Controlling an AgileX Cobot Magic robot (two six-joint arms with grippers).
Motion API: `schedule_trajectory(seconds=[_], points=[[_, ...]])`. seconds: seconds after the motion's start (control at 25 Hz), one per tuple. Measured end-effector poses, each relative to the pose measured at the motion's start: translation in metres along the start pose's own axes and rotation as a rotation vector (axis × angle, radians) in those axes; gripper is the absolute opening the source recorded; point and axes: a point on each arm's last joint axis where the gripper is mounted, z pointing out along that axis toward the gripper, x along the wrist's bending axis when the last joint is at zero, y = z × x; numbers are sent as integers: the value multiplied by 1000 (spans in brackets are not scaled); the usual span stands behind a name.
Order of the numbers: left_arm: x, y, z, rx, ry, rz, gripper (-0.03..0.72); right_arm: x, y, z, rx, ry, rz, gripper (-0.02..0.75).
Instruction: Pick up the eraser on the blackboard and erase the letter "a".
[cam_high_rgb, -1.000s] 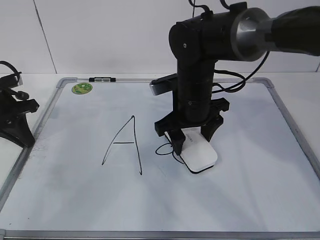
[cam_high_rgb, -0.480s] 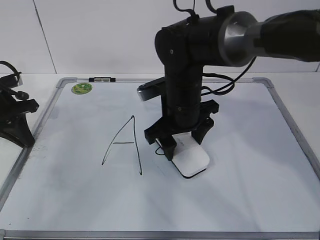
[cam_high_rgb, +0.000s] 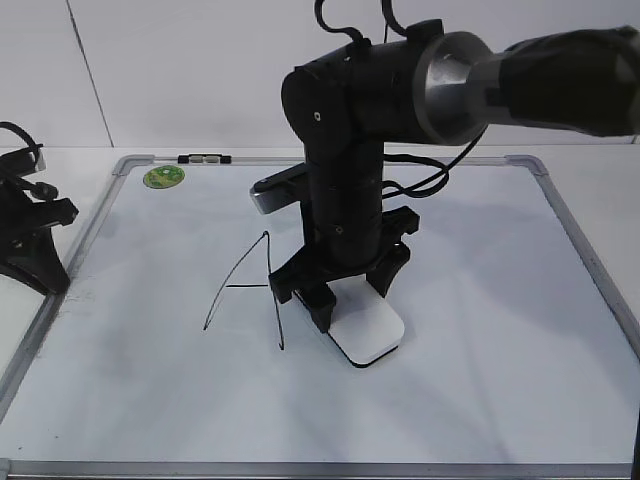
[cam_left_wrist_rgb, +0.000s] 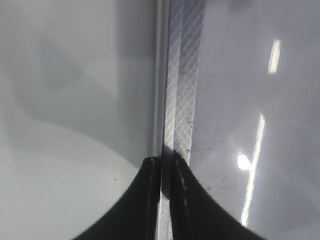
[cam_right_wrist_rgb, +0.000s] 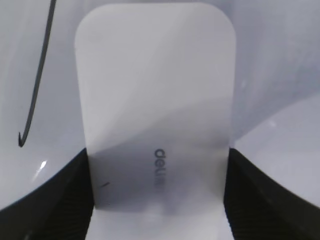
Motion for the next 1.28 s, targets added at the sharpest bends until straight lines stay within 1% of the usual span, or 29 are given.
schedule_trajectory(seconds=[0.56, 0.84, 1.08, 1.28], points=[[0, 0, 1, 2, -1, -1, 20, -19, 2, 1, 1, 16, 77, 534], [0, 0, 1, 4, -2, -1, 20, -43, 2, 3, 2, 5, 139, 534], [0, 0, 1, 4, -2, -2, 20, -73, 1, 5, 3, -16, 224, 534], [0, 0, 1, 4, -4, -3, 20, -82, -3, -1, -8, -29, 252, 534]])
